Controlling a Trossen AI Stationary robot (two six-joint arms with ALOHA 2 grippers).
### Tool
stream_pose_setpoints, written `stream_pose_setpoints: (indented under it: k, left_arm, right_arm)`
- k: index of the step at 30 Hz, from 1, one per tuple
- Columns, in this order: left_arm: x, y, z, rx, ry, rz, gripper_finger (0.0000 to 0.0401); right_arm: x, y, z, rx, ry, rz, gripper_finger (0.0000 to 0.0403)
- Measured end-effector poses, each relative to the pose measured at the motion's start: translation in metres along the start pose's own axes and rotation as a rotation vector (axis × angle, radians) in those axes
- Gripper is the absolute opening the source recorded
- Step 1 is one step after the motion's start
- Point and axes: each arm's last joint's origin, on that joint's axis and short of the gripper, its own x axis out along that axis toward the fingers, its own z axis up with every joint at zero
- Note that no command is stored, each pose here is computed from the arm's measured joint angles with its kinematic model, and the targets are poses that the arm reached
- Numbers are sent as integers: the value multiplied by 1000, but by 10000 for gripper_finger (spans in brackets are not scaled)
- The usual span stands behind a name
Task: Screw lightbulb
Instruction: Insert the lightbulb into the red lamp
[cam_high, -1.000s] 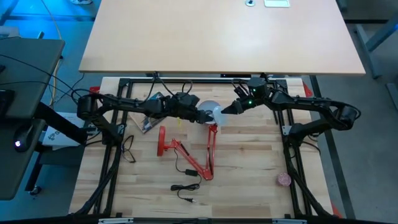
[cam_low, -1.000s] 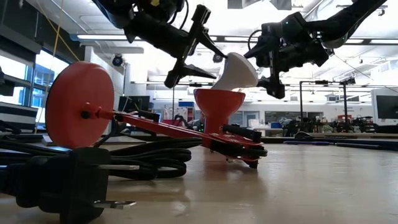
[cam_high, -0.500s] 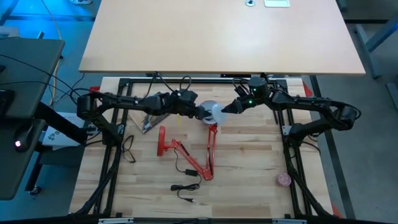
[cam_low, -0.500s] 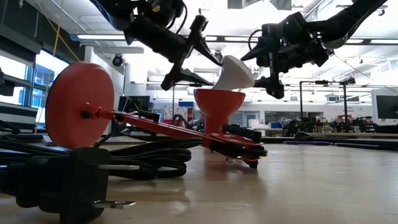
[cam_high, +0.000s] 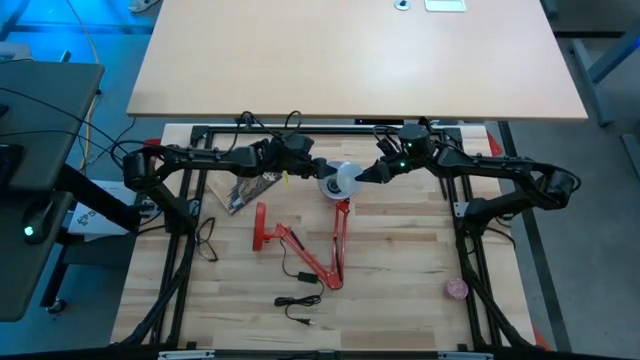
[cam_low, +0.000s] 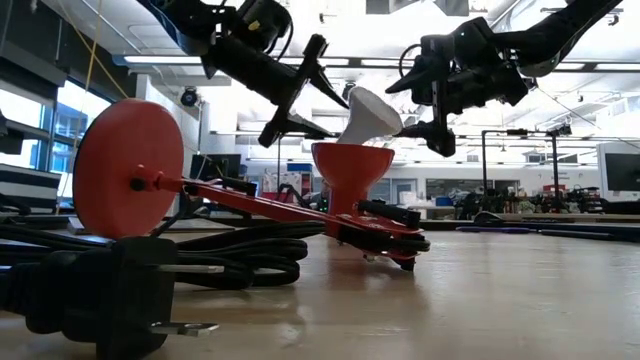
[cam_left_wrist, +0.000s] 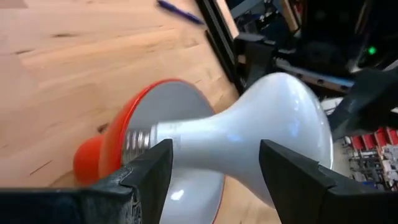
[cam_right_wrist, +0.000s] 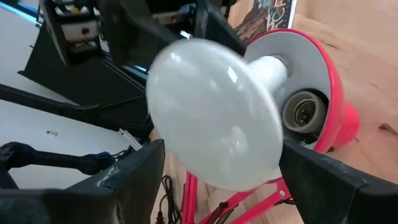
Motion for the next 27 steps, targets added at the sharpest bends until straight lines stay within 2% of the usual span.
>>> stream_pose_setpoints:
  k: [7, 15, 27]
  left_arm:
    - [2, -4, -14, 36, 38, 31, 227]
    - [1, 0, -14, 36, 30, 87, 227]
    - [0, 2, -11, 49, 26, 94, 227]
  right_arm:
    - [0, 2, 0, 37, 19, 25, 300]
    - [4, 20, 10, -3, 6, 64, 274]
    - [3, 28, 21, -15, -66, 52, 272]
